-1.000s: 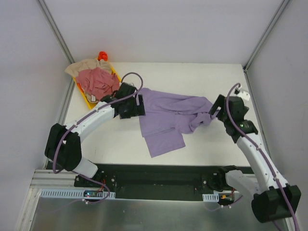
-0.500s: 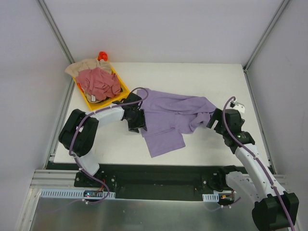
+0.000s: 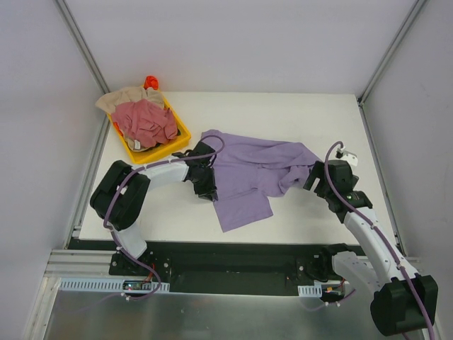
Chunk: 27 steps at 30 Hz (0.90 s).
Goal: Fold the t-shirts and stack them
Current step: Flatten out the tshirt
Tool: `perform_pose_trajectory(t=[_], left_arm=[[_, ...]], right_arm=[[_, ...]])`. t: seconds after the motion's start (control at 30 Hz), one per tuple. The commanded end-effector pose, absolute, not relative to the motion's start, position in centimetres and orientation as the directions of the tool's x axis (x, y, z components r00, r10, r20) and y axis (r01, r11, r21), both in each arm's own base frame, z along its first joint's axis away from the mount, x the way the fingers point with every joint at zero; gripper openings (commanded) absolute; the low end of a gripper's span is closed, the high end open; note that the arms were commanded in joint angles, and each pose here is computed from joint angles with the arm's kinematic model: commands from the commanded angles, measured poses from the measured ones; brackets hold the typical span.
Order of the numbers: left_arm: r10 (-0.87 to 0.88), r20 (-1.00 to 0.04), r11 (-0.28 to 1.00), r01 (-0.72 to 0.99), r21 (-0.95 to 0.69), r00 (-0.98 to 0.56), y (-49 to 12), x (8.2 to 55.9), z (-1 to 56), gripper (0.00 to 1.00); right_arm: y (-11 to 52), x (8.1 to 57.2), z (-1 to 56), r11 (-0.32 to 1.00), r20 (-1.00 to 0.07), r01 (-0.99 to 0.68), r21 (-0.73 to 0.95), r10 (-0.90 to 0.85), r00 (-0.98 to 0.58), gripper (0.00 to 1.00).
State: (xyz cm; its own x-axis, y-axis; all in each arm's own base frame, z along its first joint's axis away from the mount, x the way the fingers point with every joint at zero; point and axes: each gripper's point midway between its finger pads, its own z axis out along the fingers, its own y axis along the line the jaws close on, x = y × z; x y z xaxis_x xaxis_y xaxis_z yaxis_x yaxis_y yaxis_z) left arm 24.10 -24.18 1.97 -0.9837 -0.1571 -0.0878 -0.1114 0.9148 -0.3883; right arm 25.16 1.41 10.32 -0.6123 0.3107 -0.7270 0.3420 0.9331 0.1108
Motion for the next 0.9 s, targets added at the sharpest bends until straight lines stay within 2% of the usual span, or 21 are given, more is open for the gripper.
perform_pose_trajectory(t=[0.0,0.33,0.5,0.57,0.77,0.87], left_arm=[[-0.169,-0.083,0.926,-0.13,-0.353,-0.982,-23.4,23.3,2.4,0.18],[-0.164,-0.136,0.93,-0.107,-0.35,-0.977,-23.3,23.9,4.5,0.2],[-0.144,-0.152,0.932,-0.083,-0.352,-0.978,-23.9,24.2,4.9,0.1],[-0.142,-0.149,0.932,-0.081,-0.354,-0.979,-24.0,24.3,5.0,0.01],[-0.139,-0.174,0.929,-0.067,-0.365,-0.975,-24.2,24.4,6.1,0.0],[-0.165,-0.237,0.93,-0.071,-0.362,-0.957,-23.5,24.9,7.5,0.0]], right_arm=[[0.7,25.6,11.8,0.928,-0.758,0.358,0.099,0.303,-0.577,0.96],[0.4,25.4,11.4,0.926,-0.754,0.369,0.081,0.299,-0.585,0.96],[0.2,25.2,11.1,0.926,-0.751,0.372,0.067,0.292,-0.592,0.96],[0.1,25.2,11.1,0.924,-0.752,0.377,0.062,0.292,-0.591,0.96],[0.0,25.1,11.0,0.928,-0.748,0.371,0.049,0.28,-0.601,0.96],[-0.2,25.2,10.9,0.924,-0.751,0.38,0.04,0.279,-0.599,0.96]])
